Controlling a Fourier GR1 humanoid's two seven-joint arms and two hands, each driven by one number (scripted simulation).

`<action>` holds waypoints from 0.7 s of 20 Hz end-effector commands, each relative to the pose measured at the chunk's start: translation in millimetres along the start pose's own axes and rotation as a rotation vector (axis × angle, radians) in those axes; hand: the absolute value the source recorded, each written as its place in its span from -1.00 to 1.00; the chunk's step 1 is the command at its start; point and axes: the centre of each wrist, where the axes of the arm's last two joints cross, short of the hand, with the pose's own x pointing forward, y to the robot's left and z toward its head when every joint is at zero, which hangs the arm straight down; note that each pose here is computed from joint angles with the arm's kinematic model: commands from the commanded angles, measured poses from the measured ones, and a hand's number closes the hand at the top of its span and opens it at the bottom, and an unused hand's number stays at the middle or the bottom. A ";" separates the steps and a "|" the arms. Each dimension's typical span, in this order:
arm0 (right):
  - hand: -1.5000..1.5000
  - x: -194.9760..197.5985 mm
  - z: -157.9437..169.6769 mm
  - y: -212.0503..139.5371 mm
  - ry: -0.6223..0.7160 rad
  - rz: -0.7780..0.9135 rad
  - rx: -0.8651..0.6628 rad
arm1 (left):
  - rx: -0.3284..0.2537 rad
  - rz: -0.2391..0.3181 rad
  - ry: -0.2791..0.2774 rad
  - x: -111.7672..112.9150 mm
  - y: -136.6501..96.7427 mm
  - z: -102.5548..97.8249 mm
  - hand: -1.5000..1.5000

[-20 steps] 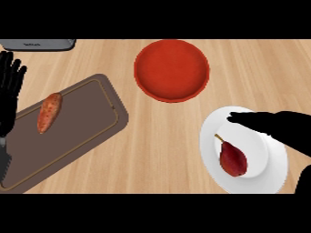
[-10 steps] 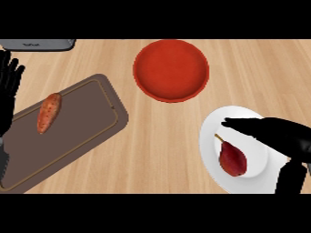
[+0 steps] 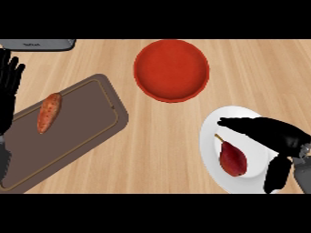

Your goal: Pick the pear from the plate and place it in the bowl

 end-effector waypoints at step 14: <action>-1.00 -8.8 -34.3 34.3 0.016 0.026 0.037 | 0.003 0.002 0.004 -0.6 7.1 -9.0 0.00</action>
